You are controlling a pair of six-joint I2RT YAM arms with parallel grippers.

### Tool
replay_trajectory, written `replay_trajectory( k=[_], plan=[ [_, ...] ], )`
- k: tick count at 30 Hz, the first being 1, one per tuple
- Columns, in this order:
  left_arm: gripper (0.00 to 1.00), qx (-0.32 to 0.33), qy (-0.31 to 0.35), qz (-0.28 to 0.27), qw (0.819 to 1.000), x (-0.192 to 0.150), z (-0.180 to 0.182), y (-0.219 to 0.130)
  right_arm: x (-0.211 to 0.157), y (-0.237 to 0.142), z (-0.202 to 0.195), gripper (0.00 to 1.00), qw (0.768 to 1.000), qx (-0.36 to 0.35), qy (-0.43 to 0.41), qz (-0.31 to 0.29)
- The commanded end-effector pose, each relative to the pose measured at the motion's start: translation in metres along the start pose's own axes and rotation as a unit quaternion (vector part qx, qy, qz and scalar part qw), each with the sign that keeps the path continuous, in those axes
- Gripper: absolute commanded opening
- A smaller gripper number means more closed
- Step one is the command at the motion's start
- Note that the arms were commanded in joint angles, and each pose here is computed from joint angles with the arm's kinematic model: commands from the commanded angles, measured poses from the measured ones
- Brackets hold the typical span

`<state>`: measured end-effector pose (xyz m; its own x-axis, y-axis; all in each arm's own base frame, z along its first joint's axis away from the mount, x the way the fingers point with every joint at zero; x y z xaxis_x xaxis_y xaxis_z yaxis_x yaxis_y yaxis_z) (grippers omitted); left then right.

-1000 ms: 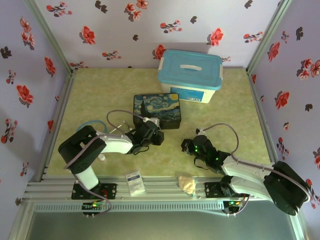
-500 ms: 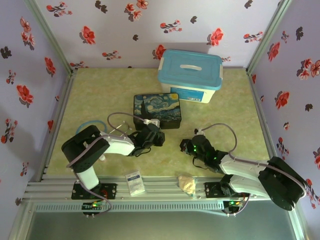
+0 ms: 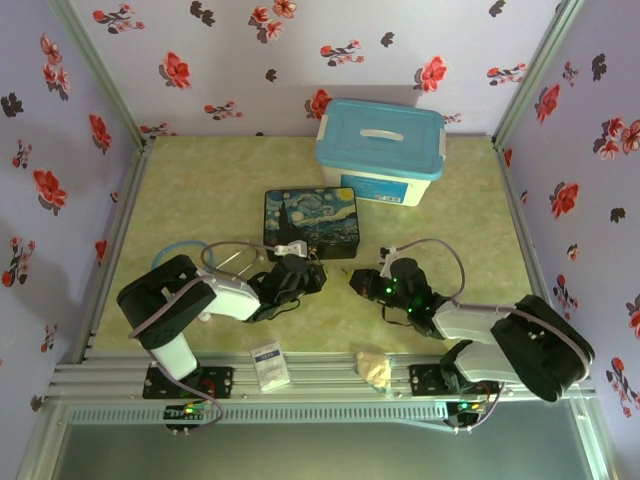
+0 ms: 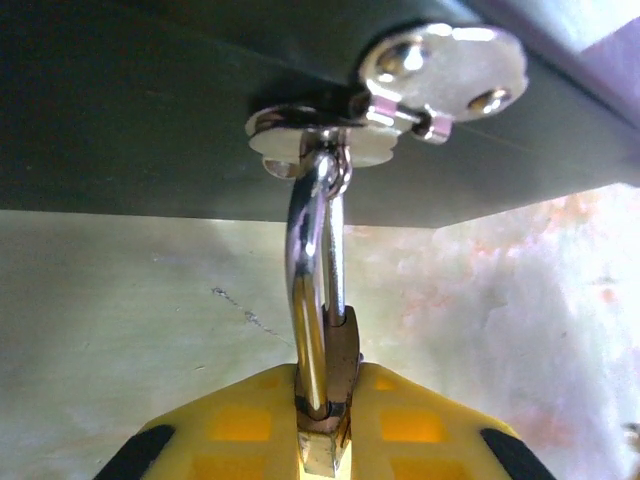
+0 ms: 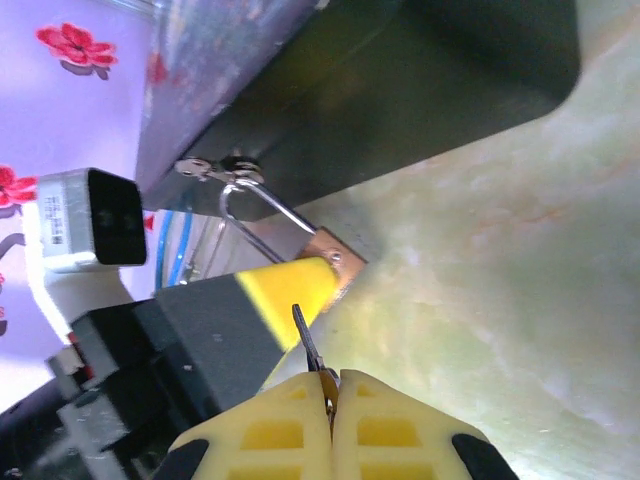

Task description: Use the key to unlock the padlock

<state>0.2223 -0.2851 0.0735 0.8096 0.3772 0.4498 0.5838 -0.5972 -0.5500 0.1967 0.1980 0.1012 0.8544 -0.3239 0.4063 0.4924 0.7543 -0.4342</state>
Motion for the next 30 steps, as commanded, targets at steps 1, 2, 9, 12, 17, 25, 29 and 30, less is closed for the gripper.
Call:
replay_trajectory(
  k=[1, 2, 9, 12, 17, 25, 29, 30],
  plan=[
    [0.09, -0.057, -0.050, -0.025, 0.997, 0.007, -0.014, -0.004, -0.001, 0.002, 0.008, 0.00, 0.999, 0.018, -0.032, 0.030],
    [0.08, -0.060, -0.055, -0.025, 0.996, 0.007, -0.014, -0.004, -0.002, 0.002, 0.005, 0.00, 0.999, 0.012, -0.031, 0.030],
    [0.04, -0.097, -0.101, -0.044, 0.989, 0.013, -0.022, -0.011, -0.007, 0.016, 0.000, 0.00, 0.998, 0.044, 0.036, 0.038],
    [0.03, -0.101, -0.108, -0.058, 0.987, 0.017, -0.023, -0.015, -0.005, 0.028, 0.003, 0.00, 0.993, 0.083, 0.079, 0.036],
    [0.02, -0.099, -0.109, -0.070, 0.987, 0.020, -0.022, -0.020, -0.004, 0.048, 0.000, 0.00, 0.985, 0.126, 0.110, 0.039],
    [0.01, -0.109, -0.120, -0.071, 0.984, 0.019, -0.023, -0.019, -0.010, 0.045, -0.008, 0.00, 0.988, 0.108, 0.104, 0.031],
    [0.01, -0.110, -0.119, -0.070, 0.984, 0.019, -0.023, -0.018, -0.012, 0.049, -0.006, 0.00, 0.988, 0.110, 0.099, 0.037],
    [0.01, -0.111, -0.121, -0.070, 0.984, 0.019, -0.023, -0.018, -0.012, 0.049, -0.006, 0.00, 0.988, 0.109, 0.100, 0.035]
  ],
)
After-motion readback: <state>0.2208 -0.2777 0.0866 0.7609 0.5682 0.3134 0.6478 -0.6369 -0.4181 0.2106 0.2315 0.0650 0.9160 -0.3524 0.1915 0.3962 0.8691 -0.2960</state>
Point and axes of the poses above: each hand's point on the last joint's axis, 136 mm out from that joint toward the fingers, its own y axis out along the fingers, its own z axis along the line the jaws close on, x = y × z, the point moved 6 cm from there along -y, back along the fingers, and after that the axes turned 4 degrees about -y, right-handed, at the moved point
